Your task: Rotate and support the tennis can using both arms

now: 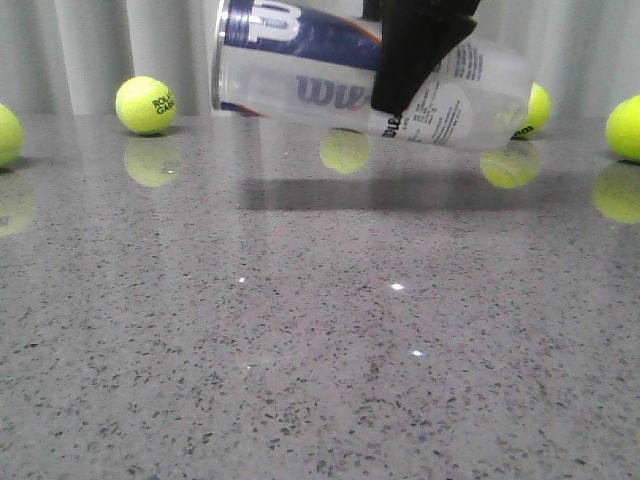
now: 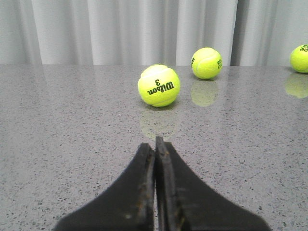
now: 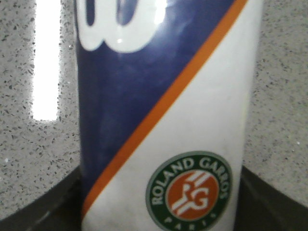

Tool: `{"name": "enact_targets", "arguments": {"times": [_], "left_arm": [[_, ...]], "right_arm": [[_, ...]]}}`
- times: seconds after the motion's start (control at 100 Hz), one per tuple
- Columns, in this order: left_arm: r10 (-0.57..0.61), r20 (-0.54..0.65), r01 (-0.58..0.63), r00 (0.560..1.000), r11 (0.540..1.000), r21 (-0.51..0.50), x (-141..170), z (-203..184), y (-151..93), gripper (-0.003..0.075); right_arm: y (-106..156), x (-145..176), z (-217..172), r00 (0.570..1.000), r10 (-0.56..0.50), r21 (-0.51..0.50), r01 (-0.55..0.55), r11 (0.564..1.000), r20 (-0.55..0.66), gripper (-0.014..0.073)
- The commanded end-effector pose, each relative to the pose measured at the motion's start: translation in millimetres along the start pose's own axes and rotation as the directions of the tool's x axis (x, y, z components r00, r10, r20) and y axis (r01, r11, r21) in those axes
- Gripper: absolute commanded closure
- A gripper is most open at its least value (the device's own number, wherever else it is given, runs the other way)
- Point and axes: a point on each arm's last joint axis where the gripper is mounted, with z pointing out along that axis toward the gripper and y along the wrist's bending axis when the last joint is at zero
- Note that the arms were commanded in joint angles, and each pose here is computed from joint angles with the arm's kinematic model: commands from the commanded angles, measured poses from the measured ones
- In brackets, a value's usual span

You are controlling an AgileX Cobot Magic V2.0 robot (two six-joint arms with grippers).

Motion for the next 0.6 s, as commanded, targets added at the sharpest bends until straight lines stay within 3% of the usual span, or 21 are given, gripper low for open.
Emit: {"name": "enact_targets", "arguments": {"times": [0.0,0.32,0.39,0.51,0.59], "left_arm": [[-0.014,0.075,0.013,0.997,1.000,0.010,5.3,-0.6,-1.1,0.0739],[-0.014,0.075,0.013,0.997,1.000,0.010,5.3,-0.6,-1.1,0.0739],[-0.014,0.075,0.013,0.997,1.000,0.010,5.3,-0.6,-1.1,0.0739],[-0.014,0.075,0.013,0.997,1.000,0.010,5.3,-0.6,-1.1,0.0739],[-0.014,0.075,0.013,0.997,1.000,0.010,5.3,-0.6,-1.1,0.0739]], "right_arm": [[5.8,-2.0,-15.7,0.999,-0.033,-0.042,0.032,0.999,-0.006,0.0318],[-0.8,1.6,12.6,0.999,-0.019,-0.084,0.017,0.996,-0.026,0.0307],[-0.6,1.7,12.5,0.999,-0.019,-0.086,0.017,0.996,-0.027,0.0237],[0.6,2.1,12.4,0.999,0.014,-0.098,-0.018,0.995,-0.035,0.0025],[0.6,2.1,12.4,0.998,0.048,-0.097,-0.051,0.994,-0.039,-0.0072]]}}
